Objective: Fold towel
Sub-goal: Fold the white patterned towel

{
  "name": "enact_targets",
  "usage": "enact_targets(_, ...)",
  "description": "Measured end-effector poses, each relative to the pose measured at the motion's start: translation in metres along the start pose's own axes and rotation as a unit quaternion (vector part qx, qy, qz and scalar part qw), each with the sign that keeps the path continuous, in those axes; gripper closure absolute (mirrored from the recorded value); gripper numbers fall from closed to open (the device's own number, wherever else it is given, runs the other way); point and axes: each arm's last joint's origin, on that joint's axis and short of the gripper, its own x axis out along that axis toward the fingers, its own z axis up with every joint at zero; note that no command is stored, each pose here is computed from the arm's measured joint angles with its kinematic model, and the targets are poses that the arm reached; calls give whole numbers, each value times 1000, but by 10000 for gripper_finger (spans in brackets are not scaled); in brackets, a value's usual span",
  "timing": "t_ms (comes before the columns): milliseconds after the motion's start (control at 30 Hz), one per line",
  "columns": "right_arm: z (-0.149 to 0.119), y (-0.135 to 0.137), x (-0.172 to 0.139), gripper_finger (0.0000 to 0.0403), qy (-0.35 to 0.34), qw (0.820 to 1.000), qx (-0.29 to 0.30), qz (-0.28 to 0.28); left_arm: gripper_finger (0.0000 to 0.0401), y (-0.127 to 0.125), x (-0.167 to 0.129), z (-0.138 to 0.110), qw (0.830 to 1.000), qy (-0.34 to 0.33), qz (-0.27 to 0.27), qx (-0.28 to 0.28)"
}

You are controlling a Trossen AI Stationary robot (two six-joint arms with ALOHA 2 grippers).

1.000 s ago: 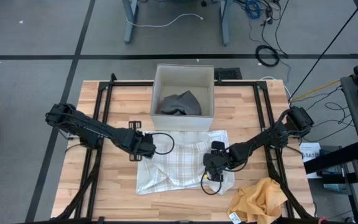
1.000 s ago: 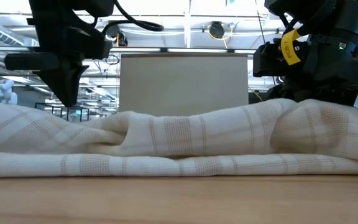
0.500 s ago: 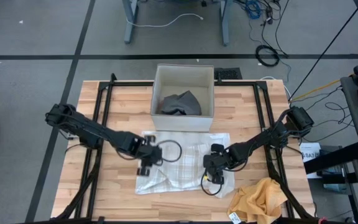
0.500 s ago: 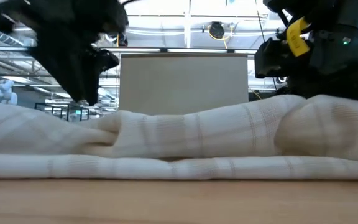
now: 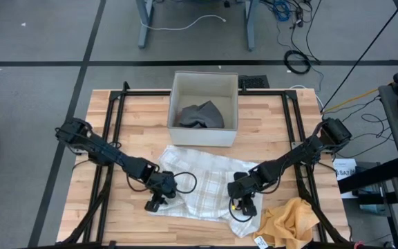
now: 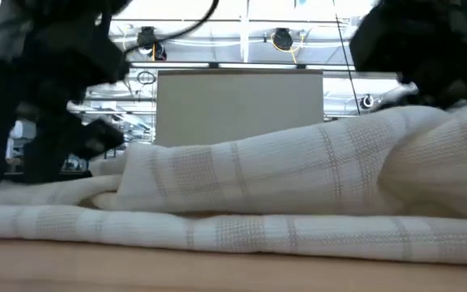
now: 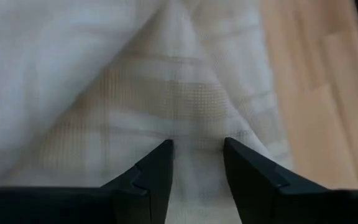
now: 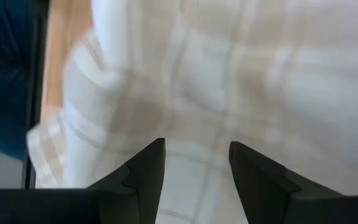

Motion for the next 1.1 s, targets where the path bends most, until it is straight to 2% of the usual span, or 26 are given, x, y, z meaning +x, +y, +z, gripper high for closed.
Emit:
enact_targets(133, 8, 0, -23, 234, -73, 994, -21, -76, 252, 0, 14, -2, 1000, 10, -17, 1)
enact_targets(233, 15, -7, -37, 234, -141, 975, -17, -172, 252, -1, 16, -2, 1000, 12, -16, 4)
enact_targets(333, 20, -20, -38, 234, -151, 965, -14, -214, 252, -1, 16, -1, 1000, 5, -12, 6)
enact_targets(500, 25, -43, -29, 234, -116, 969, -4, -219, 252, -2, 17, -2, 1000, 3, 4, 10)
enact_targets(633, 26, -60, -14, 234, -73, 977, 2, -199, 252, -1, 17, -2, 1000, 1, 7, 11)
enact_targets(867, 22, -71, 5, 237, -30, 979, -6, -203, 252, -1, 17, -1, 1000, -3, 10, 13)
enact_targets(967, 23, -71, 6, 257, -32, 979, -18, -202, 252, -1, 17, -1, 1000, -3, 10, 13)
enact_targets(1100, 22, -66, 2, 311, -32, 979, -30, -200, 252, -1, 17, -1, 1000, -3, 10, 12)
